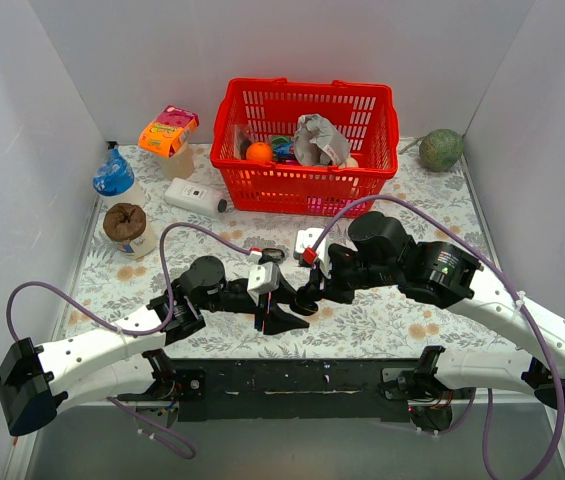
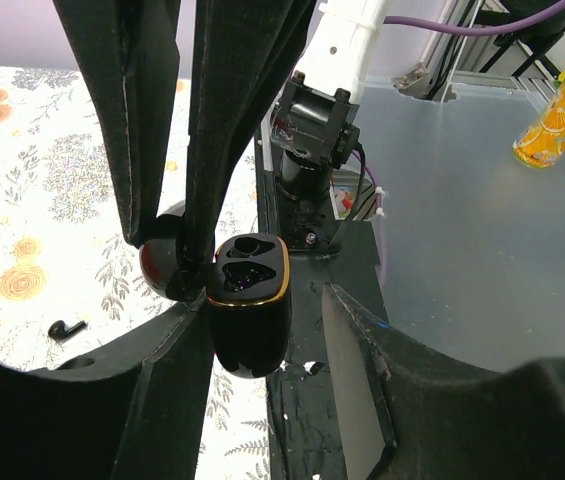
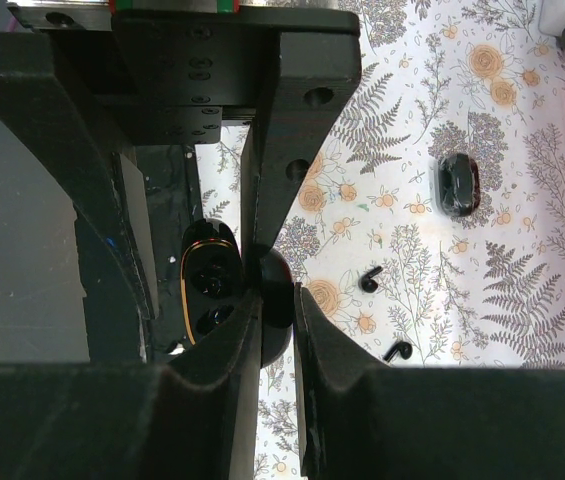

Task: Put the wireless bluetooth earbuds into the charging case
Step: Open the charging case.

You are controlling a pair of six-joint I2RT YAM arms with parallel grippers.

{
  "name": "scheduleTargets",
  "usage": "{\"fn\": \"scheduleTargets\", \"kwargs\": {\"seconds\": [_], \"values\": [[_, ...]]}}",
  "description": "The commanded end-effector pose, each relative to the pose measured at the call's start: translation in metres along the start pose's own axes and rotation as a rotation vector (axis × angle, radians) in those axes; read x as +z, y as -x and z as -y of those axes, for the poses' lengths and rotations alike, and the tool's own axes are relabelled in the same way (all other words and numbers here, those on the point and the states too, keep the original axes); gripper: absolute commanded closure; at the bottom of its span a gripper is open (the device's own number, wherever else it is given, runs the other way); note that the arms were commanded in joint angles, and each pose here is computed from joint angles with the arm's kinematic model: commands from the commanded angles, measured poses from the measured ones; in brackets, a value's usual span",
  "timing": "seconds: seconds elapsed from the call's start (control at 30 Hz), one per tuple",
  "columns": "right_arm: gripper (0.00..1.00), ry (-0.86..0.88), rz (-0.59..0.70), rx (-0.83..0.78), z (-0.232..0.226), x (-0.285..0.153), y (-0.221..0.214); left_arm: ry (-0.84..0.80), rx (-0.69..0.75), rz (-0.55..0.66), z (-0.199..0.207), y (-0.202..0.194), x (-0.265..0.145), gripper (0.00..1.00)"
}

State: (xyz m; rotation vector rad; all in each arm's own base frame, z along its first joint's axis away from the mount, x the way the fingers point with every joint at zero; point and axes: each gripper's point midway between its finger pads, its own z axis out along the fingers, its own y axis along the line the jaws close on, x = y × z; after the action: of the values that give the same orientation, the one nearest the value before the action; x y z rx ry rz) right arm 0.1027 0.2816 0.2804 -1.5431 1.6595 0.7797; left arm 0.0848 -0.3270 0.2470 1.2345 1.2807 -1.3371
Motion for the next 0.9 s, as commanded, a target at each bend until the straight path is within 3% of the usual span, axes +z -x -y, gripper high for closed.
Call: {"fn": "scheduleTargets", "kwargs": {"seconds": [0.0,0.3,0.47,0.6,0.67,0.87], "values": [[0.99,-0.01,0.044,-0.002,0.0008,-0.0006,0.0119,-0.014,0.038,0.051,0.0019,0.0217,0.0013,0.55],[0.99,-0.012,0.04,0.006,0.001,0.001,0.0094,-0.002,0.046,0.068,0.0008,0.0242,0.0003,0.64],[0.99,-0.012,0.043,0.011,0.0009,0.0016,0.0094,0.019,0.046,0.081,-0.0019,0.025,-0.001,0.61],[0.99,-0.014,0.043,0.015,0.001,0.0016,0.0093,0.027,0.046,0.078,-0.0033,0.0231,-0.0013,0.64],[0.99,-0.012,0.043,0.015,0.0007,0.0016,0.0094,0.026,0.052,0.081,-0.0029,0.0242,-0.0015,0.68],[0.99,-0.007,0.04,0.02,-0.0003,0.0023,0.0084,0.032,0.051,0.087,-0.0042,0.0222,-0.0016,1.0]]}}
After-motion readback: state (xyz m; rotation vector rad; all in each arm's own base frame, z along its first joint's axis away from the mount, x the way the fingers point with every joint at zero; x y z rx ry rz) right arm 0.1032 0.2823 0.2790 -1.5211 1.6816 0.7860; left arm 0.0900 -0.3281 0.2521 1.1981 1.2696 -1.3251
